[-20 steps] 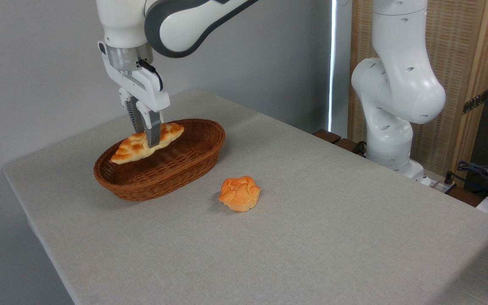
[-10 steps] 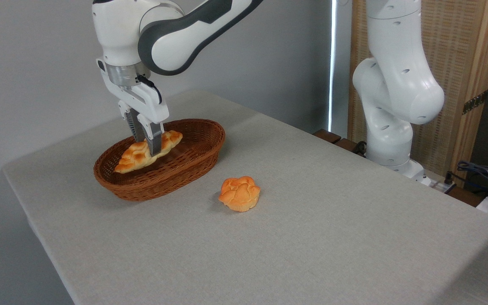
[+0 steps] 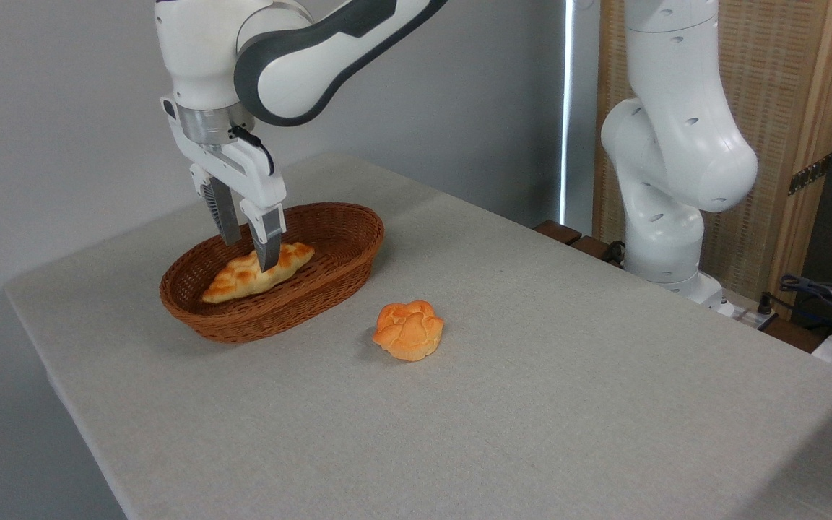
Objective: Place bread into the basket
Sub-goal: 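Lower the loaf into the basket and open the gripper, then raise the open gripper up away from the basket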
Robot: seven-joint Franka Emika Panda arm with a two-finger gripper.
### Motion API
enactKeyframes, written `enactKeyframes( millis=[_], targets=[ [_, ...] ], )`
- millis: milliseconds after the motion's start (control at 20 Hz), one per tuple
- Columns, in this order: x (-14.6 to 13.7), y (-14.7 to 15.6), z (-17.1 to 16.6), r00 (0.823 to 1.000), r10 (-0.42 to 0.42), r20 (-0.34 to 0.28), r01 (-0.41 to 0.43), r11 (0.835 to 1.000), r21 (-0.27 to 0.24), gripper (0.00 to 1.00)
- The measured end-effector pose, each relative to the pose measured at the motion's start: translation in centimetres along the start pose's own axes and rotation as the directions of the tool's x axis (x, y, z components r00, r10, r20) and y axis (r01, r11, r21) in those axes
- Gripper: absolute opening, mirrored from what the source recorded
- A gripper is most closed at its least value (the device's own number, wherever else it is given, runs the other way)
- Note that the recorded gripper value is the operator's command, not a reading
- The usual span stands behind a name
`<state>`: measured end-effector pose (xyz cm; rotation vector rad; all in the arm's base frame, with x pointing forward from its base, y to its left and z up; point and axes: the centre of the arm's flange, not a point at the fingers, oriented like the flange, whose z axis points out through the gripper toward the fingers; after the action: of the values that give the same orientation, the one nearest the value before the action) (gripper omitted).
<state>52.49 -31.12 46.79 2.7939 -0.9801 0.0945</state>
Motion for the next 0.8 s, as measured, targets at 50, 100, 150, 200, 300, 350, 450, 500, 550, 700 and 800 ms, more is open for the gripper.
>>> enactKeyframes(
  millis=[50, 100, 150, 200, 300, 350, 450, 500, 550, 700, 800],
  targets=[
    [0.0, -0.1, -0.2, 1.0, -0.002, -0.004, 0.002, 1.0, 0.002, 1.0],
    [0.1, -0.4, -0.7, 1.0, -0.005, -0.008, 0.005, 1.0, 0.005, 1.0],
    [0.1, -0.9, -1.2, 1.0, -0.002, -0.006, 0.002, 1.0, 0.008, 1.0],
    [-0.1, -1.7, -2.0, 1.0, 0.02, 0.004, -0.02, 1.0, 0.013, 1.0],
    [-1.0, -4.1, -4.5, 0.995, 0.098, 0.031, -0.099, 0.995, 0.02, 1.0],
    [-1.5, -5.6, -5.9, 0.991, 0.13, 0.037, -0.131, 0.991, 0.022, 1.0],
    [-2.7, -8.6, -8.6, 0.985, 0.17, 0.034, -0.171, 0.985, 0.033, 1.0],
    [-3.2, -9.7, -9.3, 0.984, 0.174, 0.032, -0.175, 0.984, 0.042, 1.0],
    [-3.6, -11.0, -9.9, 0.984, 0.173, 0.033, -0.175, 0.983, 0.057, 1.0],
    [-5.2, -14.3, -11.4, 0.984, 0.17, 0.048, -0.175, 0.979, 0.101, 1.0],
    [-6.3, -15.7, -13.6, 0.983, 0.17, 0.071, -0.177, 0.979, 0.101, 1.0]
  ],
)
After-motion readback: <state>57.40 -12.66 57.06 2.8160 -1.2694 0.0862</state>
